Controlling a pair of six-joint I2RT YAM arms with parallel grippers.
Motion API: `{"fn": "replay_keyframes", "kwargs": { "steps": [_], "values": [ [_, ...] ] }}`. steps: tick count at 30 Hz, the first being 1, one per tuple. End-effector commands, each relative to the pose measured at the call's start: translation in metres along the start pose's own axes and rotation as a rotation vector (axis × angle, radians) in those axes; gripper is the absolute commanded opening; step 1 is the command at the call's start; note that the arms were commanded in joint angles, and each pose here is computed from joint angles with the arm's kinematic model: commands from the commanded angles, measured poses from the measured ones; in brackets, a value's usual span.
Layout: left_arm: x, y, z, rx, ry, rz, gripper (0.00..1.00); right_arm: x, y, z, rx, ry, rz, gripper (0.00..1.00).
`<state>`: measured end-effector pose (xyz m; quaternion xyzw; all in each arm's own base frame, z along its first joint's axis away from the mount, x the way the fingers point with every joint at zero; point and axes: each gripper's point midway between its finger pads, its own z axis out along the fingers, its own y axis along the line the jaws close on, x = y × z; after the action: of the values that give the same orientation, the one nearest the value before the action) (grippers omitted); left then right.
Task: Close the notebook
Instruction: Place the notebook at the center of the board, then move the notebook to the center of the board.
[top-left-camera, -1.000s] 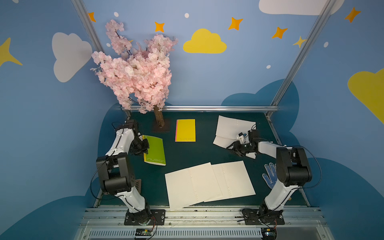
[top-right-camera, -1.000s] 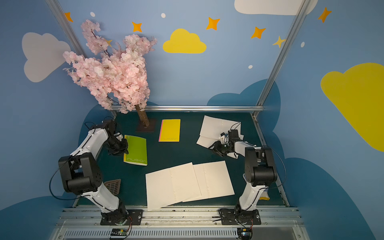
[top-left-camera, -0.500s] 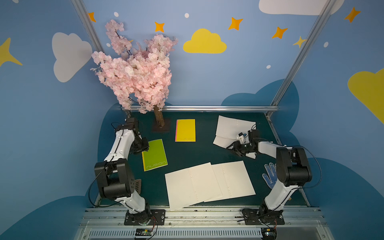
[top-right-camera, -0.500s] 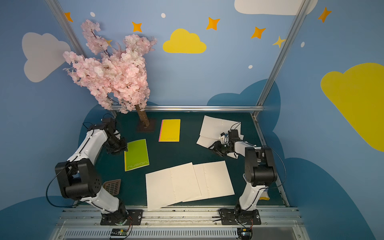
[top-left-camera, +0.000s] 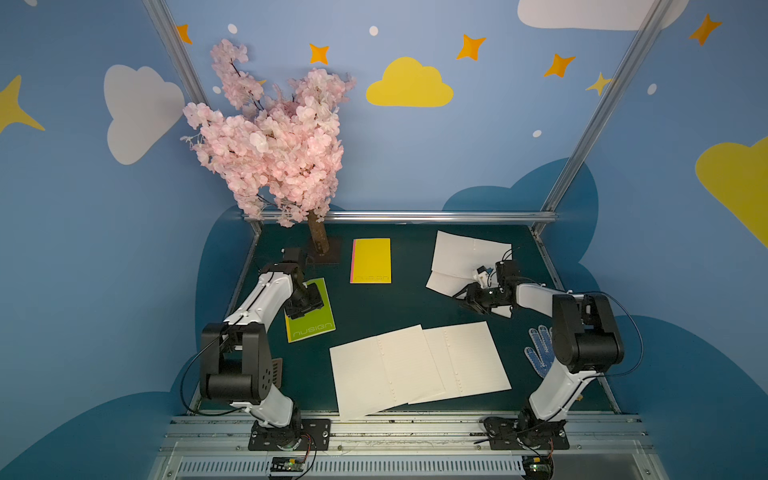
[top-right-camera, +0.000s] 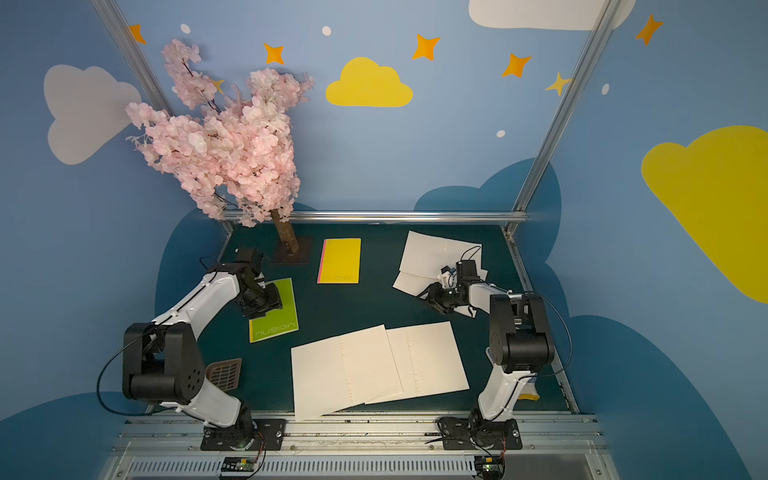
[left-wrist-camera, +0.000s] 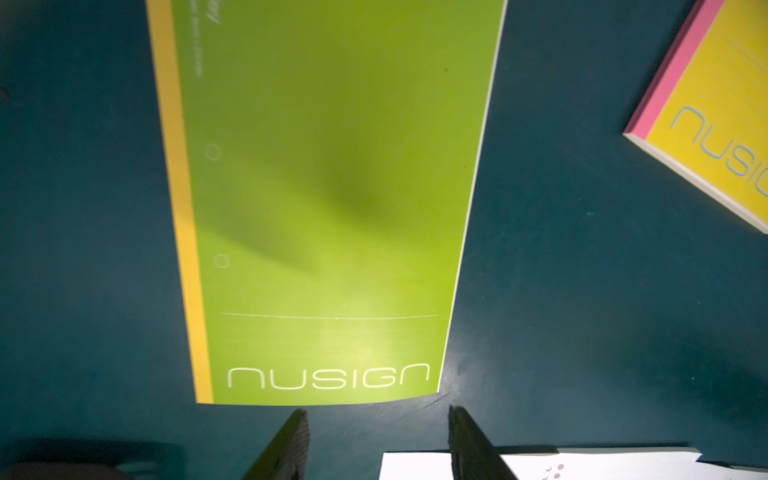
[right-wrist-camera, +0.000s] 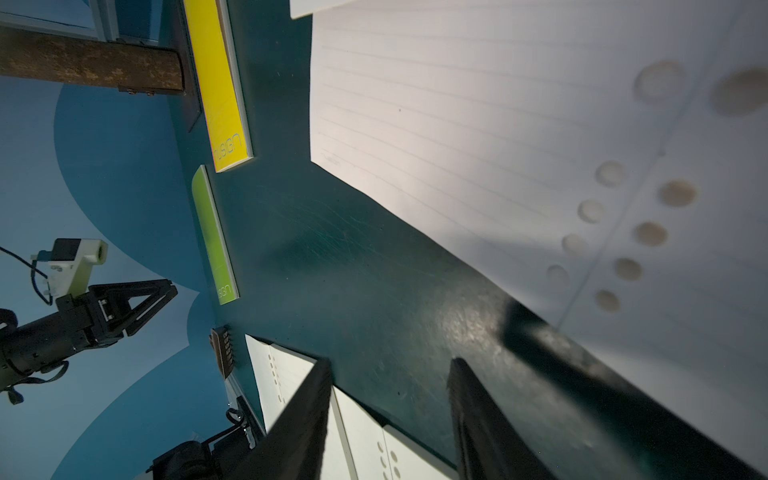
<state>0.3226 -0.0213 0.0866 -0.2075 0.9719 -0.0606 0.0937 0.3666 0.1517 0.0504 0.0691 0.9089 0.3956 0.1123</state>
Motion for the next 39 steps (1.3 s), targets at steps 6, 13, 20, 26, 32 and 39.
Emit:
{"fn": "replay_keyframes", "kwargs": {
  "steps": [6,13,20,26,32,39],
  "values": [
    [0.002,-0.029,0.021,-0.018,-0.016,0.056,0.58,0.005,0.005,-0.004,-0.014,0.000,-0.019,0.49],
    [0.013,-0.055,0.042,0.048,0.036,0.106,0.58,0.005,0.003,-0.004,-0.009,-0.001,-0.013,0.49],
    [0.019,-0.069,0.055,0.087,0.068,0.128,0.57,0.005,0.002,-0.004,-0.005,-0.001,-0.010,0.49],
    [0.022,-0.070,0.065,0.076,0.094,0.134,0.57,0.005,0.001,-0.004,-0.003,-0.002,-0.009,0.49],
    [0.025,-0.069,0.072,0.067,0.113,0.136,0.57,0.005,0.000,-0.004,-0.002,0.001,-0.008,0.49],
    [0.027,-0.059,0.075,0.008,0.132,0.136,0.57,0.005,0.000,-0.004,-0.004,0.000,-0.006,0.49]
  ]
}}
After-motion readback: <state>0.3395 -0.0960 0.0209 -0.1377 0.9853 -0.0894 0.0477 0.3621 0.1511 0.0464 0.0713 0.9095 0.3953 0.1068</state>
